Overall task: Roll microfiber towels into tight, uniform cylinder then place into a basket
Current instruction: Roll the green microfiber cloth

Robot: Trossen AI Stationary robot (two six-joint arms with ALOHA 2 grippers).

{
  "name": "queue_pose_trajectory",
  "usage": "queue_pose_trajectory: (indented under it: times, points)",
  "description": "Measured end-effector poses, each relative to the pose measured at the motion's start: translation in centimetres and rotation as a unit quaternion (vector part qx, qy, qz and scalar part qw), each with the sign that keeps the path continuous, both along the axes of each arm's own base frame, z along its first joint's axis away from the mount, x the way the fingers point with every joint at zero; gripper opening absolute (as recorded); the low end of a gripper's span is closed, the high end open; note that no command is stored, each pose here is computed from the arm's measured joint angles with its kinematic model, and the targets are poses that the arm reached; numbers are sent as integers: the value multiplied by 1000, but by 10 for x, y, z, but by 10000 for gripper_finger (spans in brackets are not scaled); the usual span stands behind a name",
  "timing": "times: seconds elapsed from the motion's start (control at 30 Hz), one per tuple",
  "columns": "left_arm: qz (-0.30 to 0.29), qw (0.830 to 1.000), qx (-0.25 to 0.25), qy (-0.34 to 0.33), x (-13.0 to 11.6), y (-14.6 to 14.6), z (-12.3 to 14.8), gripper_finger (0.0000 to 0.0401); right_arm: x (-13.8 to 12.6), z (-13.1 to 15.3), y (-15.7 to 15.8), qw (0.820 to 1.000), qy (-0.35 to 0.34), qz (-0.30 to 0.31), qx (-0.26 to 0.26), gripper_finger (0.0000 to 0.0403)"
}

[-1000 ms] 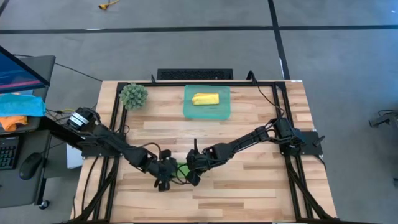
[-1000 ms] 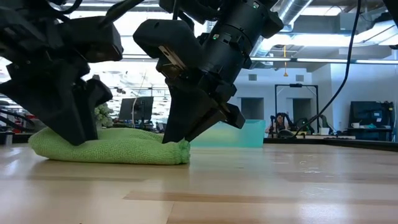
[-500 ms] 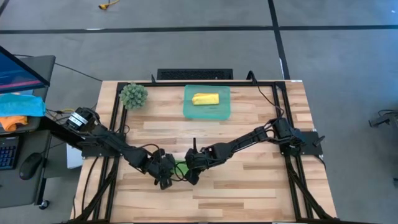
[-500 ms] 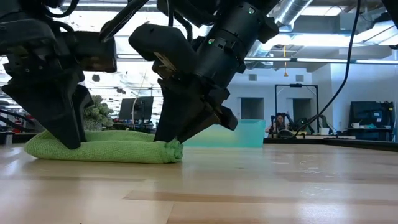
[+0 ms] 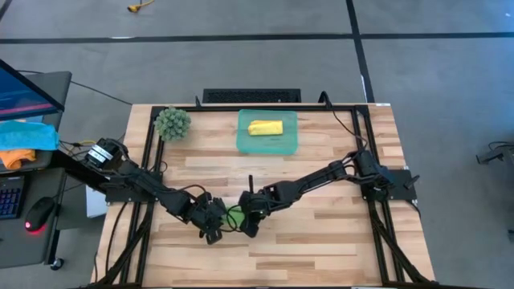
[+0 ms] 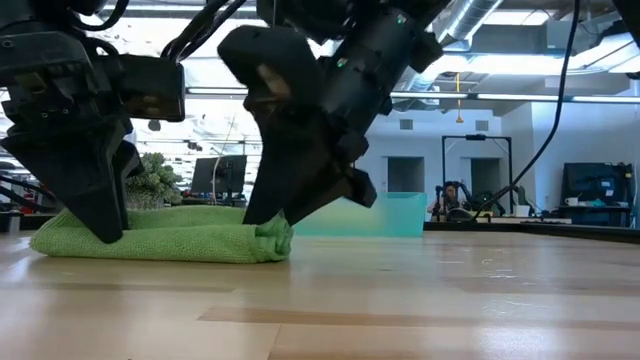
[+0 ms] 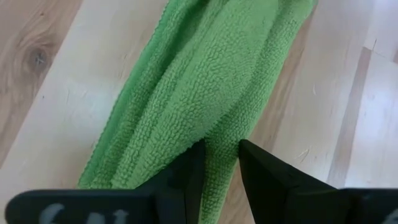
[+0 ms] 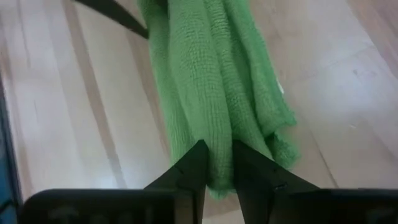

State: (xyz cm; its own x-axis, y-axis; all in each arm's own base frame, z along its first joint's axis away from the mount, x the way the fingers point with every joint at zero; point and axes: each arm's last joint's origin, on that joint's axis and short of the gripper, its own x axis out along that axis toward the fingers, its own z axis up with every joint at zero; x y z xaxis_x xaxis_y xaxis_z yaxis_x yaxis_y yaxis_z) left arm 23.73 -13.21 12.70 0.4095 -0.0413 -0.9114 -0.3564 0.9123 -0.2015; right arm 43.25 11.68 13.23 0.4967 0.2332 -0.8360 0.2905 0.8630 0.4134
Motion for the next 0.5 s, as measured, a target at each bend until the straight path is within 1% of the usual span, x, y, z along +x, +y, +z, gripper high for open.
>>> queue_pose_trajectory:
  times: [0.1, 0.23, 0.27, 0.33, 0.4, 0.5]
  points:
    - [-1, 1000, -2, -3, 0, 0, 0, 96, -1, 5, -2, 1000, -4, 9, -6, 97]
    - [-3, 1000, -6, 0, 0, -1, 0, 96, -6, 19, -6, 1000, 1, 20, -17, 98]
    - [-3, 1000, -6, 0, 0, -1, 0, 96, -11, 21, -7, 999, 18, 24, -28, 98]
    - [-3, 1000, -7, 0, 0, -1, 0, 96, -14, 25, -7, 998, 19, 32, -47, 98]
    - [-4, 1000, -9, -1, 0, -1, 0, 96, -25, 34, -7, 995, 39, 44, -77, 98]
    - [-3, 1000, -9, -2, 0, -1, 0, 96, -34, 51, -1, 990, 26, 68, -122, 98]
